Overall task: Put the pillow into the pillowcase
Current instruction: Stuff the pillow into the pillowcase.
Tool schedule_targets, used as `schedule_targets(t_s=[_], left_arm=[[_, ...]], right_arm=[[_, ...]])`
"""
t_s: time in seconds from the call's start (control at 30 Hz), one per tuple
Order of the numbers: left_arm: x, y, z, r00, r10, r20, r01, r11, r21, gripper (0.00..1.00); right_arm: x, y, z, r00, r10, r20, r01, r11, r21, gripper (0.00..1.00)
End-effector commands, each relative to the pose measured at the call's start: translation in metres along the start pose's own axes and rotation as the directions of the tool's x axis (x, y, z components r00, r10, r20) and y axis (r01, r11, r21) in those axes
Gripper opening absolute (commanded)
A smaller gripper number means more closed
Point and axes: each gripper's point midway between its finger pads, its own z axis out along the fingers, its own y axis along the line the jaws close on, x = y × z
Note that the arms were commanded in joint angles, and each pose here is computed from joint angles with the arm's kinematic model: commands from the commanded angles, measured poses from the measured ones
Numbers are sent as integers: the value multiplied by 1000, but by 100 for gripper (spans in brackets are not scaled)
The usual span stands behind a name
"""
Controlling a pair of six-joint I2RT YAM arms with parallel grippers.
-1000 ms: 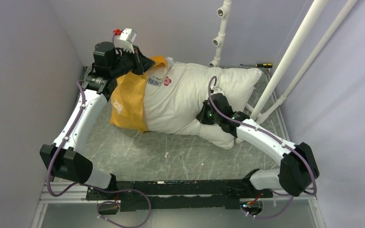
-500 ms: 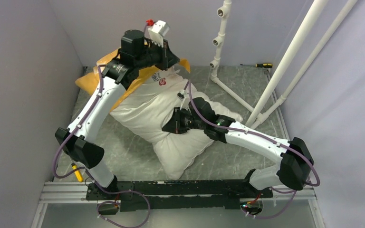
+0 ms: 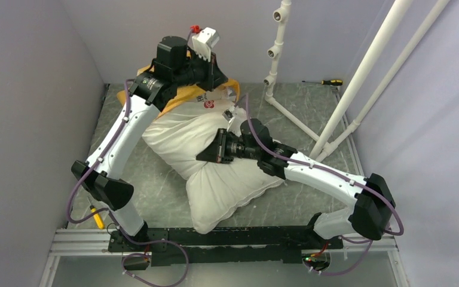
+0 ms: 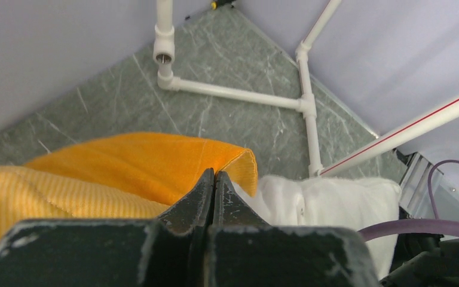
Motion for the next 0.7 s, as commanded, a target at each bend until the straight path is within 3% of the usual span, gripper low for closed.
schedule_targets(t_s=[0.0, 0.17, 0.37, 0.4, 0.43, 0.47, 0.5, 0.57, 0.67], left_arm=[[-28, -81, -37, 1000, -11, 3, 10, 976, 219, 0], [-1, -75, -24, 993, -53, -106, 75, 973, 218, 0], [63, -52, 1, 957, -81, -277, 129, 979, 161, 0], [68, -50, 2, 955, -72, -286, 121, 981, 155, 9], [69, -46, 2, 957, -58, -285, 102, 985, 141, 35], [66, -40, 1, 960, -46, -276, 79, 991, 110, 51], [61, -36, -3, 964, -31, -263, 55, 995, 81, 61], [40, -22, -16, 978, -6, -209, 1, 1000, -26, 94], [11, -3, -53, 993, 8, -118, -28, 985, -168, 99]], right_arm=[[-100, 185, -71, 936, -73, 344, 244, 839, -486, 0], [-102, 207, -87, 938, -42, 345, 243, 787, -566, 0], [-91, 141, -63, 939, 26, 344, 128, 899, -419, 0], [-89, 127, -58, 938, 32, 346, 114, 912, -394, 0], [-89, 114, -55, 933, 42, 356, 101, 923, -372, 0], [-91, 101, -51, 930, 54, 364, 82, 933, -349, 0], [-93, 91, -48, 927, 60, 370, 73, 939, -335, 0], [-99, 72, -40, 925, 68, 373, 53, 951, -305, 0], [-113, 60, -31, 931, 78, 357, 38, 951, -306, 0]])
